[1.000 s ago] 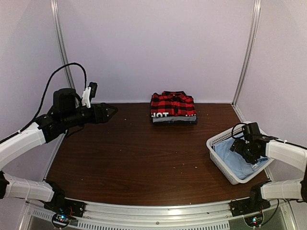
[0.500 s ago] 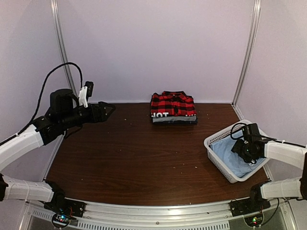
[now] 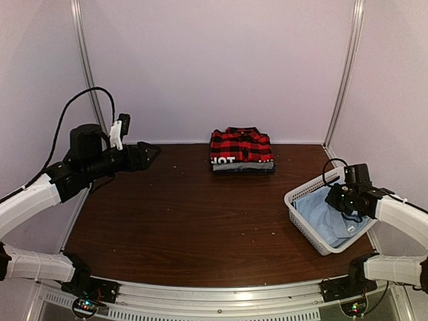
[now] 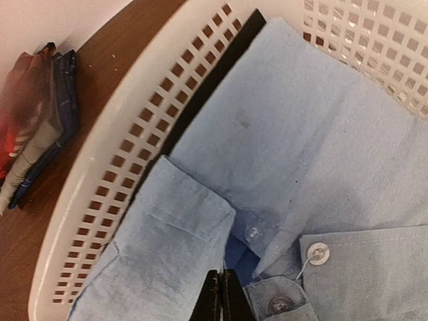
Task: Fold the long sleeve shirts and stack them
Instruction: Pick up the square-folded shirt from the bin.
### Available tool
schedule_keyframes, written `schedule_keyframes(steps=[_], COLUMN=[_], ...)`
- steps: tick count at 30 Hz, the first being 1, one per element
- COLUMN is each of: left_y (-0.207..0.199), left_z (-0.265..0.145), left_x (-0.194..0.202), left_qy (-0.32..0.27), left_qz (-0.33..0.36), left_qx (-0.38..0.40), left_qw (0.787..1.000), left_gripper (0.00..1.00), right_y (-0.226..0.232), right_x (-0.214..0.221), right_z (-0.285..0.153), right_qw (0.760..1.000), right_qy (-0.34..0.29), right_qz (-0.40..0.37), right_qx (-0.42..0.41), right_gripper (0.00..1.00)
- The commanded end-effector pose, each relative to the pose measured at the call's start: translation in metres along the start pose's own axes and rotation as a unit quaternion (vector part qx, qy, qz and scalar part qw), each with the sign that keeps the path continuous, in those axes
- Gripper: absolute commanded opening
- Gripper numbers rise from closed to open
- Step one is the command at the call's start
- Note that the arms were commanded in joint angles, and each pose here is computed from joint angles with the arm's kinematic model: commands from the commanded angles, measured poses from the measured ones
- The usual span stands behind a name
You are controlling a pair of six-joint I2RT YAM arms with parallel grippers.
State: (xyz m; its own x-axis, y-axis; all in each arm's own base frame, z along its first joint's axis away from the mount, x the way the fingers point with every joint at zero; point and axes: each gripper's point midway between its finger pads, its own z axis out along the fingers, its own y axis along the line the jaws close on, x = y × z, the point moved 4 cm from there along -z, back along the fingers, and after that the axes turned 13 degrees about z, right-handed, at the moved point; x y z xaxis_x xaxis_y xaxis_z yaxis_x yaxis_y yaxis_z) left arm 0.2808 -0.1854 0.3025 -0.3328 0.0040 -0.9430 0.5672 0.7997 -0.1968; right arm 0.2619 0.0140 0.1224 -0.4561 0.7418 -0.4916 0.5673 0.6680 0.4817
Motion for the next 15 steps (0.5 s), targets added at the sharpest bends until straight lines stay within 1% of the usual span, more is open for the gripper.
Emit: schedule_keyframes(steps=[1, 3, 9, 15], left_y=[-0.001, -0.003, -0.008, -0.021], left_z=[0.003, 0.006, 0.011, 0.021], left_x=[-0.008, -0.007, -0.005, 0.003], left_qy=[-0.012, -0.005, 0.004, 0.021], left_qz=[0.006, 0.006, 0.009, 0.019], left_qx=[0.002, 0.009, 0.032, 0.091], left_qw=[1.0, 1.0, 0.999, 0.995], left_gripper=[0.98, 0.98, 0.98, 0.98], right_y=[0.037, 0.052, 0.075, 0.116], right_x=[-0.026, -0.035, -0.05, -0.07], right_z=[-0.031, -0.044, -0.072, -0.116], right_qw=[0.997, 0.994, 0.989, 0.971], right_qy=[-0.027, -0.035, -0.04, -0.055], right_qz=[-0.017, -0.023, -0.038, -0.051], right_qx=[-0.07, -0.099, -0.138, -0.225], right_gripper=[0.0, 0.0, 0.0, 0.0])
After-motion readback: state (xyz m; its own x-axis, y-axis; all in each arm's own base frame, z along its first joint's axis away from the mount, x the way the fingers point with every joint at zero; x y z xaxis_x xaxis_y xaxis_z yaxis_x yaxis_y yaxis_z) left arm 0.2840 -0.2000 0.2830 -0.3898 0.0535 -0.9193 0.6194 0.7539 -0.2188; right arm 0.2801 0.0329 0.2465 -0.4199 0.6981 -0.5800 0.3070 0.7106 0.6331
